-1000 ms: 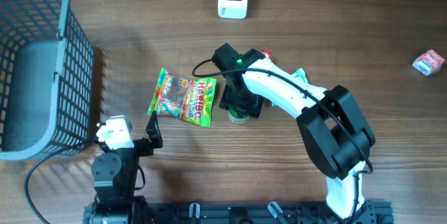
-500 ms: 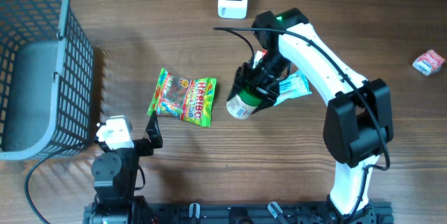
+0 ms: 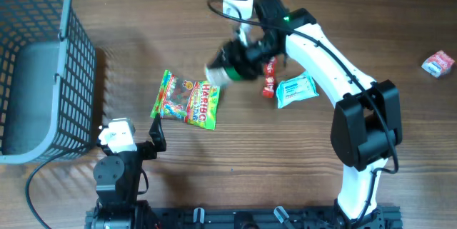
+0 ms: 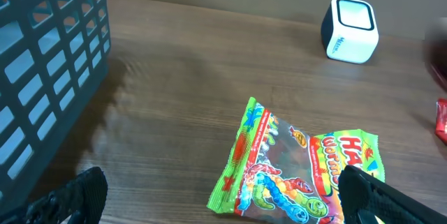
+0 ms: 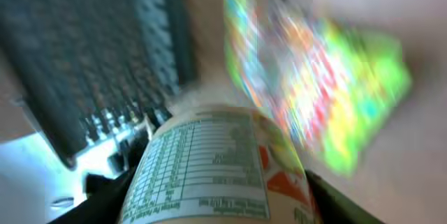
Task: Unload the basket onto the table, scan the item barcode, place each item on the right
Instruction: 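Raise the jar with the right gripper up to the scanner, then carry the jar to the far right and release it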
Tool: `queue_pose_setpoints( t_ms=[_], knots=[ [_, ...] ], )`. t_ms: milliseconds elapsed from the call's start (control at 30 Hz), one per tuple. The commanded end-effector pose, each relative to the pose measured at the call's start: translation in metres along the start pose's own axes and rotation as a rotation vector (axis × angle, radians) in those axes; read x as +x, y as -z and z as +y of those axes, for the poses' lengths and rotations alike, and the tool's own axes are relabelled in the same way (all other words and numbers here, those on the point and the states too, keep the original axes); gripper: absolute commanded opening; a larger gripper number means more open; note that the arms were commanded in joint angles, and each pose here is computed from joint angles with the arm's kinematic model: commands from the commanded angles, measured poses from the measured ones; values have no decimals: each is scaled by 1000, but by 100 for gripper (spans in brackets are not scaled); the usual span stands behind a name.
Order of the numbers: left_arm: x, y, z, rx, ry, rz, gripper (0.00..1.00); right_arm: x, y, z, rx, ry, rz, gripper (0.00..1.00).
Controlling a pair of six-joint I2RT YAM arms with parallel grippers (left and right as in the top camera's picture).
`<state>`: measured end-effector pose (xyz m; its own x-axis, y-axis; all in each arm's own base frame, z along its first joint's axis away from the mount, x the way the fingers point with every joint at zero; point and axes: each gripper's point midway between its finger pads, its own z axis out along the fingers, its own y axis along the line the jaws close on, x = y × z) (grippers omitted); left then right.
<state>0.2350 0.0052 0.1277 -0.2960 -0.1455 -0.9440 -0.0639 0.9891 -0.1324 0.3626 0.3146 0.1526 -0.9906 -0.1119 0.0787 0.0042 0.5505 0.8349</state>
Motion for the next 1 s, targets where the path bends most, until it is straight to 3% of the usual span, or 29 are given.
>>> queue_pose_setpoints(
  t_ms=[0,100,233,333,500,767,967],
  knots=[
    [3,-1,-3,18,-17,6,100,-55,16,39,-68,186,-226,55],
    [3,-1,-3,18,-16,6,100,-112,38,35,75,303,-524,57],
    [3,-1,-3,18,-16,6,100,-176,100,-3,485,344,-965,56],
    [3,-1,-3,18,-16,6,100,-203,125,-14,680,458,-1131,52],
    [3,-1,-3,18,-17,6,100,-235,98,-45,759,609,-1151,40],
    [3,-1,-3,18,-17,6,100,-258,100,-33,670,672,-1345,43],
    [3,-1,-3,18,-16,6,100,-257,101,-28,666,695,-1341,45]
  ],
)
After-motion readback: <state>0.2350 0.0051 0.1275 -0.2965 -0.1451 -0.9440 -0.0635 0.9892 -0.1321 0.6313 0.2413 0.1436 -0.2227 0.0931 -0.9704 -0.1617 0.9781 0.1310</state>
